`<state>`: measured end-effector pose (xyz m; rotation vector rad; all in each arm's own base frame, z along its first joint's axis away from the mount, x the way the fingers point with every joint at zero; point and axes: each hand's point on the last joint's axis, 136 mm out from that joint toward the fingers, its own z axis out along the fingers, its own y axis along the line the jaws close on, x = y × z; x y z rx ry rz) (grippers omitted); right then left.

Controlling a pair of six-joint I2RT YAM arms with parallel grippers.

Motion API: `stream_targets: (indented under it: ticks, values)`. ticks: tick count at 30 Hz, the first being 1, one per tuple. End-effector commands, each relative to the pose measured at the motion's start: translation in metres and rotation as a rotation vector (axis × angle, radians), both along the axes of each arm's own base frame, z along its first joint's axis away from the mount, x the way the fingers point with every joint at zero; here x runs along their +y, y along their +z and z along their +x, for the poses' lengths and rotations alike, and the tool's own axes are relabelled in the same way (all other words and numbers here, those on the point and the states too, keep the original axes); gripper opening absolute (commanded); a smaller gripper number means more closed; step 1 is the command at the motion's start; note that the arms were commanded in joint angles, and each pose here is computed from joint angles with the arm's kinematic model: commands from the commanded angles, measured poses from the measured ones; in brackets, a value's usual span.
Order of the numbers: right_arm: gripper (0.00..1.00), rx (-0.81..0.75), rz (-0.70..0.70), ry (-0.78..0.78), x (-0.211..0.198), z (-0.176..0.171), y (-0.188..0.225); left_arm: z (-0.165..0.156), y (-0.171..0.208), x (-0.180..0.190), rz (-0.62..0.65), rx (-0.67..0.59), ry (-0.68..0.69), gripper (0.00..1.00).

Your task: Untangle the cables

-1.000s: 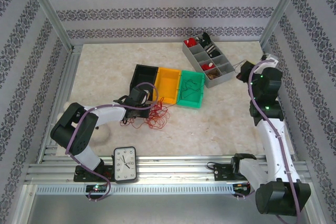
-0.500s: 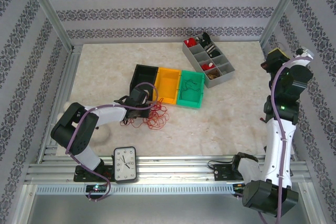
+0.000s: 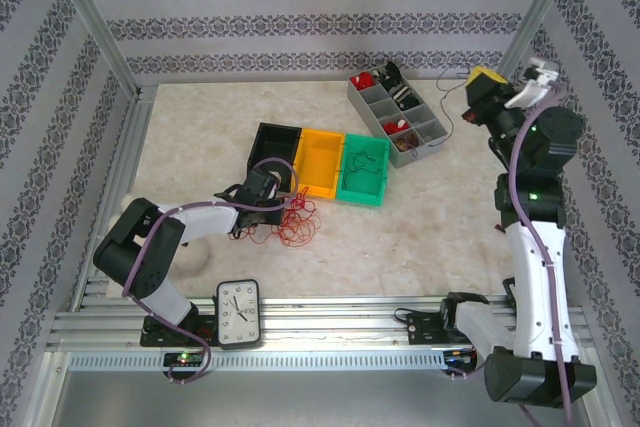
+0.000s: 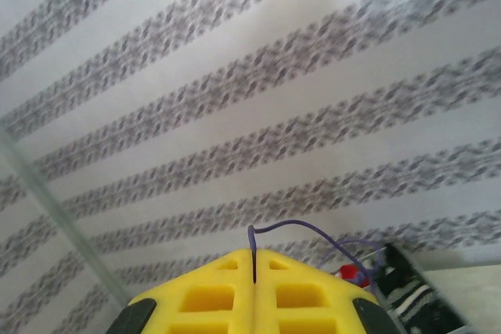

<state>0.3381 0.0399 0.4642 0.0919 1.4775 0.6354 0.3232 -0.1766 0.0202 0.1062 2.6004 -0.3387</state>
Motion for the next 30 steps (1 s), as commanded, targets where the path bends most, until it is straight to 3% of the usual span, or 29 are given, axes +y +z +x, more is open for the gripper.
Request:
stream_targets:
  ticks: [1,8,19,30]
  values:
    - [0.0,0.027,-0.028,0.101,0.03,0.01,-0.015,0.001,-0.005,0.011,0.044,0.004,0.017,0.0]
    - [0.0,0.087,-0.067,0.226,0.08,0.024,-0.047,0.001,-0.005,0.011,0.044,0.002,0.017,0.0]
    - [0.0,0.07,-0.112,0.244,0.094,0.029,-0.038,0.0,-0.007,0.013,0.045,0.001,0.02,0.0]
    - [0.0,0.219,-0.121,0.259,0.109,0.044,-0.105,-0.001,-0.009,0.013,0.047,0.006,0.015,0.0]
